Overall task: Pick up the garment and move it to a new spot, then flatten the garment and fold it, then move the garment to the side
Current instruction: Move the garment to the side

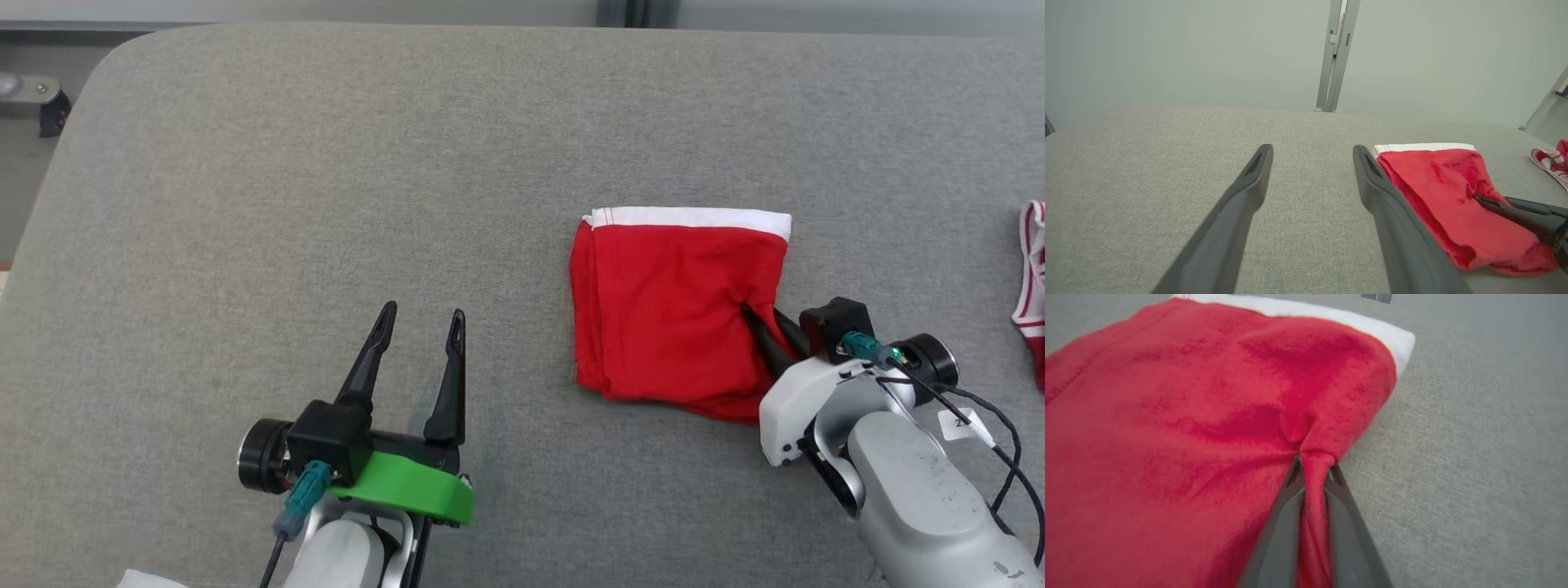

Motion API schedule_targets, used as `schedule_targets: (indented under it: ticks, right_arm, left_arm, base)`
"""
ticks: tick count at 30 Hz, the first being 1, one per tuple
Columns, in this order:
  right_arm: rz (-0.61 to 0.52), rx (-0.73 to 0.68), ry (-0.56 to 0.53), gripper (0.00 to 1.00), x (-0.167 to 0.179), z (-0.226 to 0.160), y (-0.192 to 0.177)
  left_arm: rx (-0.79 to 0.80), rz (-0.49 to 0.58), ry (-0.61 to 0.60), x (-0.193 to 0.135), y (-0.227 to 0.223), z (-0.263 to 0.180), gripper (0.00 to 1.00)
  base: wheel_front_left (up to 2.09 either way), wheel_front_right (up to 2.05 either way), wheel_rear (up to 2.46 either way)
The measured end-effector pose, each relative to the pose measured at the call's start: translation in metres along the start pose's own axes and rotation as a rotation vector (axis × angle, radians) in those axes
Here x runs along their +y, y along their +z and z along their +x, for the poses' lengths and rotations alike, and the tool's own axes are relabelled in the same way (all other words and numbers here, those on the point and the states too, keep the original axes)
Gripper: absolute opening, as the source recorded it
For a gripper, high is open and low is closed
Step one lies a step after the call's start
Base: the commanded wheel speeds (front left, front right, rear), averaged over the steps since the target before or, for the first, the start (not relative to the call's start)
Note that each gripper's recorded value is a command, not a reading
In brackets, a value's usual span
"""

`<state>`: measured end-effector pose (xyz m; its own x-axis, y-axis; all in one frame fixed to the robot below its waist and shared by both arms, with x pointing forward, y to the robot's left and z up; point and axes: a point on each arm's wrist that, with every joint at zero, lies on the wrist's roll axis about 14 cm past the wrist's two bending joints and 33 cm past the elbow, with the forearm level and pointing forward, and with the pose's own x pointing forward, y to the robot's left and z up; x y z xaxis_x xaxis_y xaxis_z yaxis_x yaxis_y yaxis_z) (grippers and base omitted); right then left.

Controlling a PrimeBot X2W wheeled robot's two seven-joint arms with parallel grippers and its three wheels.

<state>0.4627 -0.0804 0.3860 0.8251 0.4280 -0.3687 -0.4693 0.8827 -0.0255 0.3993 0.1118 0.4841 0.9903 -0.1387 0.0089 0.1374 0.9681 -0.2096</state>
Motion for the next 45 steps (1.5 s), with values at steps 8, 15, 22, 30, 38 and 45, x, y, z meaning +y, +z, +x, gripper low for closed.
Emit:
schedule_targets:
  ticks: [8,15,22,30,38,45]
  right_arm:
    - [-0.262,-0.015,-0.002,0.0,-0.029,-0.02,0.018]
    - [-0.467,-0.006,-0.12,0.0,-0.106,-0.062,0.045]
    - [-0.579,0.097,-0.284,0.0,-0.195,-0.117,0.051]
    - [-0.586,0.264,-0.413,0.0,-0.266,-0.149,0.025]
    - [-0.523,0.387,-0.518,0.0,-0.312,-0.167,-0.007]
    - [-0.472,0.428,-0.52,0.0,-0.318,-0.151,-0.034]
  left_arm:
    - [0.003,-0.004,-0.145,-0.039,-0.004,0.012,1.0]
    - [-0.02,-0.007,-0.339,-0.098,-0.002,0.033,1.0]
    - [-0.017,-0.027,-0.487,-0.145,-0.012,0.054,1.0]
    - [0.055,-0.056,-0.539,-0.158,-0.05,0.072,1.0]
    - [0.1,-0.08,-0.513,-0.149,-0.075,0.085,1.0]
    - [0.116,-0.072,-0.466,-0.131,-0.086,0.093,1.0]
  base:
    - [0.0,0.0,0.0]
    - [0.0,0.0,0.0]
    - [0.0,0.0,0.0]
    - [0.0,0.0,0.0]
    - [0.0,0.0,0.0]
    - [0.0,0.0,0.0]
